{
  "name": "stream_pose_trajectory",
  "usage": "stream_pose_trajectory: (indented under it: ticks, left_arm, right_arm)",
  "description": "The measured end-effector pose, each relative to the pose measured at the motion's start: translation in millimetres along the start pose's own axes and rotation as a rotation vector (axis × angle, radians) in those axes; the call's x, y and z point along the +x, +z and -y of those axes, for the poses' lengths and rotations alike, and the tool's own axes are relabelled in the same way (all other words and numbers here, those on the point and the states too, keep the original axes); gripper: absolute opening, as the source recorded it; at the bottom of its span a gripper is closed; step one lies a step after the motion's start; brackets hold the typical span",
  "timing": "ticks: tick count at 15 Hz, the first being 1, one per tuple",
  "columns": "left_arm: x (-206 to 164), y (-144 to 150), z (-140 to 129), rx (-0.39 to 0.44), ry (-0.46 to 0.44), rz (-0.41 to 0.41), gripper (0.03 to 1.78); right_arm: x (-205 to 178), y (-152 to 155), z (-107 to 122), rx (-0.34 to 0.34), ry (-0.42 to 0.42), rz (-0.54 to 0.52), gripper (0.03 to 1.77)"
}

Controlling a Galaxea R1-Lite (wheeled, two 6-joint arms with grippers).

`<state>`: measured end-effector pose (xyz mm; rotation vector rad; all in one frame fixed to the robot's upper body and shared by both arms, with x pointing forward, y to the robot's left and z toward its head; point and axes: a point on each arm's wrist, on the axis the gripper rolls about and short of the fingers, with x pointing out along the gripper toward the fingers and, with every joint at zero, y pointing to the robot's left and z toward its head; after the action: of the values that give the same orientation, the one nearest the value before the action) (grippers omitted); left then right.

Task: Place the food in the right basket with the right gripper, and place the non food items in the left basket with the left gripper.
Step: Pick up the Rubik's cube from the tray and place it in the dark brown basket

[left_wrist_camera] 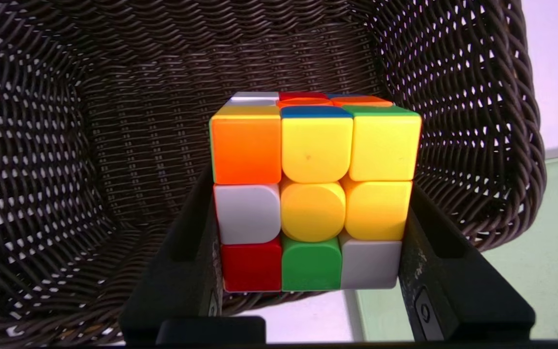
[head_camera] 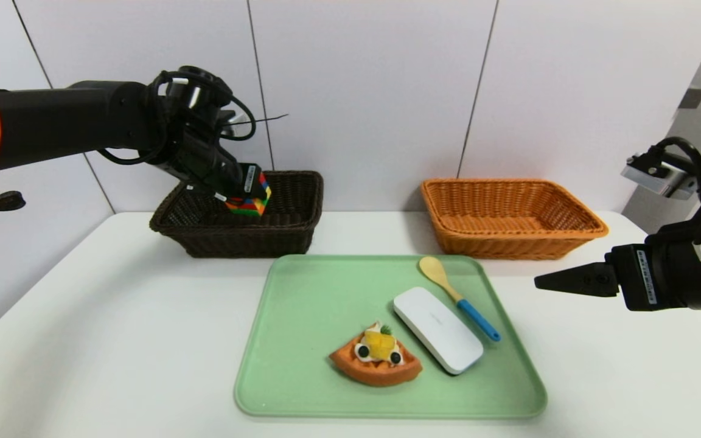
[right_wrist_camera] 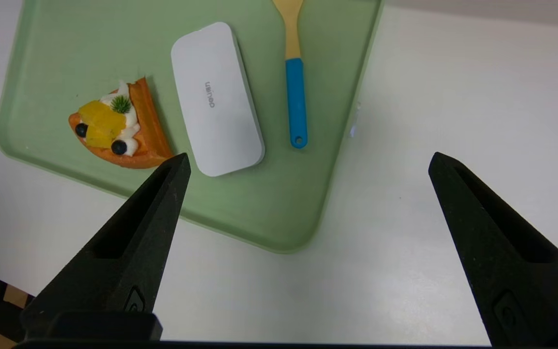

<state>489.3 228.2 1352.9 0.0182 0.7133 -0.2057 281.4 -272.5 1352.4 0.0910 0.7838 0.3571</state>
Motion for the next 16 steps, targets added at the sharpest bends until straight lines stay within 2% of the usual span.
stream_pose_trajectory:
  ticks: [5,11,13,16]
  left_arm:
    - [27.0,-9.0,-11.1,-0.023,0.023,-0.057,0.97]
    - [38.6,-9.4,-19.3,-0.038,0.036,-0.044,1.36]
    - [29.9,-5.9,-19.4,-0.039,0.036,-0.026,1.44]
    - [-5.0,4.2,-16.7,-0.036,0.029,0.027,1.52]
  right_arm:
    - [0.4,-2.4,0.8,0.005,-0.003,-0.007,1.70]
    - [-1.7,-3.1,0.6,0.004,-0.001,-0.002,1.70]
    - [-2.1,-3.2,0.4,0.004,-0.001,-0.001,1.70]
    - [-4.0,-0.9,-0.5,0.001,0.002,0.011,1.70]
